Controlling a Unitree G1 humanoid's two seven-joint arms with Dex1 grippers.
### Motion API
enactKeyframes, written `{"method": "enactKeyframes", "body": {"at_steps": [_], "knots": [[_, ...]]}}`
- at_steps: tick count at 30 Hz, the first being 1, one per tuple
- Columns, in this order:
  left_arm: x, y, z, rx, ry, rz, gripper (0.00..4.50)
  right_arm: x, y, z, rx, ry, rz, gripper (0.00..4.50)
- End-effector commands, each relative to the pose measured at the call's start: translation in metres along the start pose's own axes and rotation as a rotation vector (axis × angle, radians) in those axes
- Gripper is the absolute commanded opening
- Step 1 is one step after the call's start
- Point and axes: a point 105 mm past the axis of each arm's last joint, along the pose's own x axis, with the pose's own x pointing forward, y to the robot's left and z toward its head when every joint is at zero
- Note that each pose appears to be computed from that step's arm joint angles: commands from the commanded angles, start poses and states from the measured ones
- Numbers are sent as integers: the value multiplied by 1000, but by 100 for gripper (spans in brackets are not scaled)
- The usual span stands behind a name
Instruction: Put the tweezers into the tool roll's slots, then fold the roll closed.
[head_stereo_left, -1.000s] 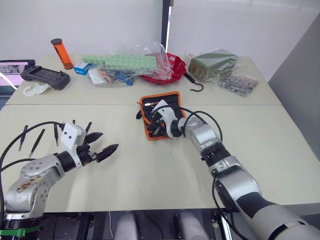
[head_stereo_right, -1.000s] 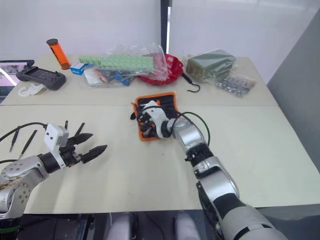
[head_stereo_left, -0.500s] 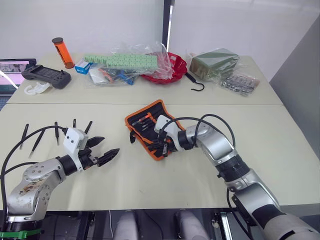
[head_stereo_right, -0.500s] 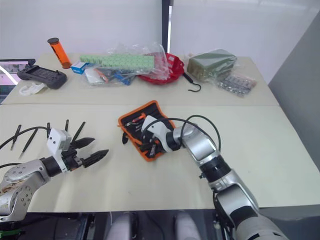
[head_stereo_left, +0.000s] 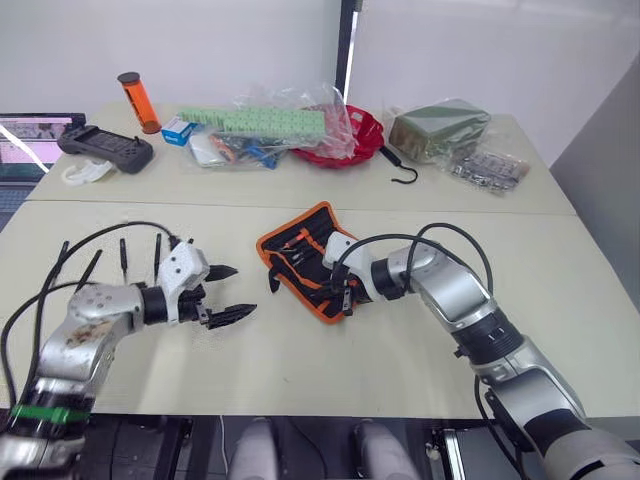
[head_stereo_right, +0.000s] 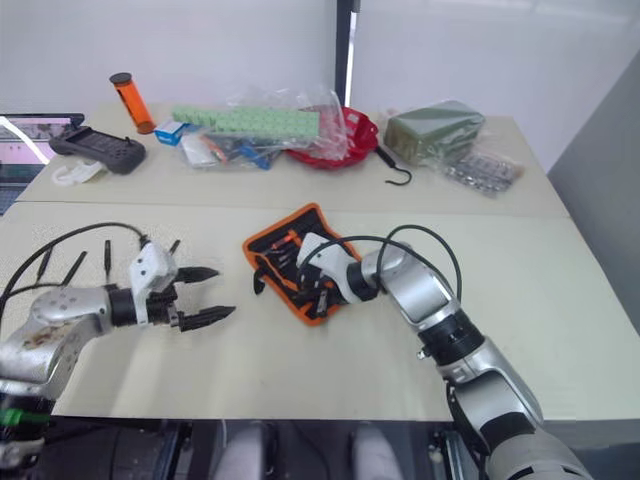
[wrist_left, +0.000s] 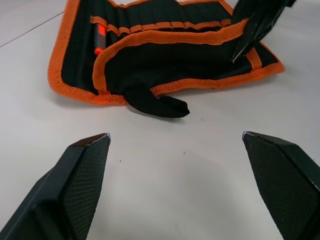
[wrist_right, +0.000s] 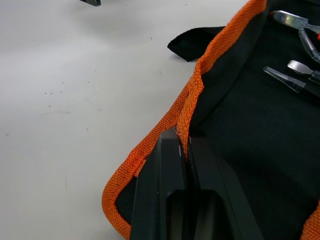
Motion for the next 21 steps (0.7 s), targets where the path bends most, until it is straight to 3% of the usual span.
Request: {"method": "enactKeyframes", "body": {"at_steps": [1, 5, 14, 16, 21], "knots": [[8, 22, 19, 154, 9, -71, 450, -1, 3, 10, -30, -28, -7, 2], [27, 44, 36, 275, 48, -160, 450, 2, 5, 12, -23, -37, -12, 2], [43, 55, 38, 480, 187, -300, 450, 2, 6, 14, 0, -58, -31, 2], [50, 58, 46, 484, 160, -284, 450, 2, 6, 14, 4, -59, -38, 2], [57, 55, 49, 480, 147, -312, 295, 1, 5, 15, 8, -60, -45, 0]]}}
